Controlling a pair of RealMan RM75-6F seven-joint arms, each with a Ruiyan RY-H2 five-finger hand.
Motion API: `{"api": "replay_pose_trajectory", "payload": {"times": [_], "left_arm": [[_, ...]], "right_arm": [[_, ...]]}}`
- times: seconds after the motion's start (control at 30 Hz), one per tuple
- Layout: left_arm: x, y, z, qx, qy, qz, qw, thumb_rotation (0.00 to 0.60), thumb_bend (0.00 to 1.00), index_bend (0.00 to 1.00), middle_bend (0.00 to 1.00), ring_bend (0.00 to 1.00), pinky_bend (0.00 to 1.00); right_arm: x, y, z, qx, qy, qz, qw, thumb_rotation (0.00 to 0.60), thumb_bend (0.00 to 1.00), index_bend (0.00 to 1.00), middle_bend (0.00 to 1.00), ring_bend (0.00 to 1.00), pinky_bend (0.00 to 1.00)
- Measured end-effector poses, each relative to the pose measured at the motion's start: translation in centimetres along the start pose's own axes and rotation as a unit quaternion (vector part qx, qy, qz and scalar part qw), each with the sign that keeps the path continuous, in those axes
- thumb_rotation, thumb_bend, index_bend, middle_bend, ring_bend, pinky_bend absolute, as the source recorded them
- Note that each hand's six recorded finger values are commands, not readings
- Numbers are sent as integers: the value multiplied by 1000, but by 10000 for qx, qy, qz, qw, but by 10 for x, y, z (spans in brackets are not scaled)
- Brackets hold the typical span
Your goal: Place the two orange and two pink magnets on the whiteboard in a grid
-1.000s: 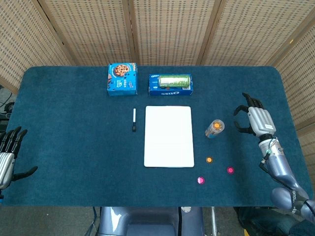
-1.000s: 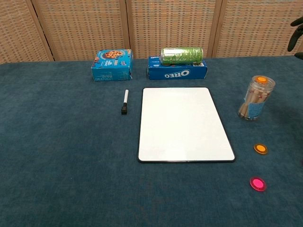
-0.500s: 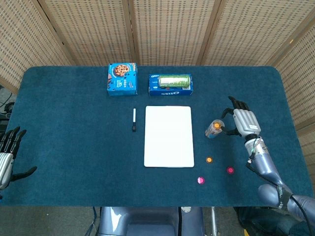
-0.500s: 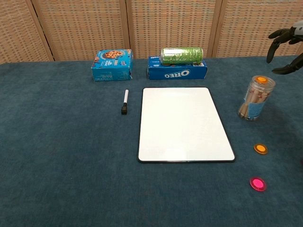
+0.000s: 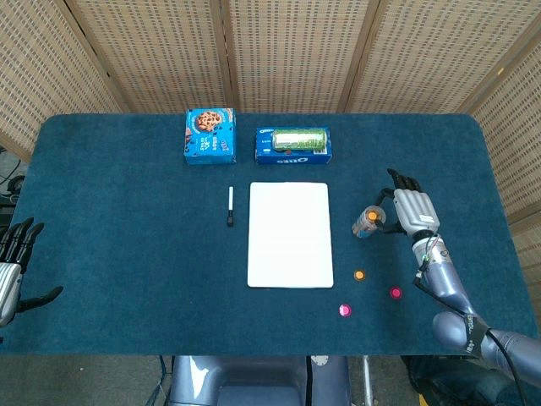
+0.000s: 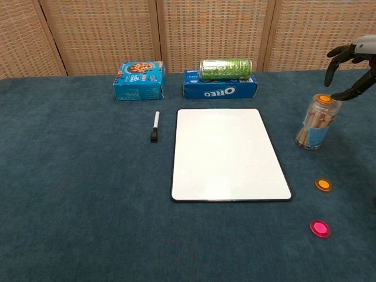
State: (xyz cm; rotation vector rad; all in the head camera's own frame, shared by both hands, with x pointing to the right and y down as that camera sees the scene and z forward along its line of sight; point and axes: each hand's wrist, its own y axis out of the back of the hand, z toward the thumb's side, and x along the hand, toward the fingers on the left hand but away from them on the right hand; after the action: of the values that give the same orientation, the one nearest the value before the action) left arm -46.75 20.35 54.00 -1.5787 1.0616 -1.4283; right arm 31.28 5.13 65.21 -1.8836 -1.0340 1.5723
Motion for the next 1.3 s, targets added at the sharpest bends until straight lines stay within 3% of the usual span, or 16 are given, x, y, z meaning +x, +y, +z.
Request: {"api": "replay_pose_trajectory", "payload": {"times": [1.3], "left_arm": [[1, 1, -2, -32, 36, 3, 10000, 600, 0, 0, 0, 0, 0]], "right_arm": [[-10, -15, 7, 10, -94, 300, 9995, 600, 359, 449, 0, 0, 0]]}}
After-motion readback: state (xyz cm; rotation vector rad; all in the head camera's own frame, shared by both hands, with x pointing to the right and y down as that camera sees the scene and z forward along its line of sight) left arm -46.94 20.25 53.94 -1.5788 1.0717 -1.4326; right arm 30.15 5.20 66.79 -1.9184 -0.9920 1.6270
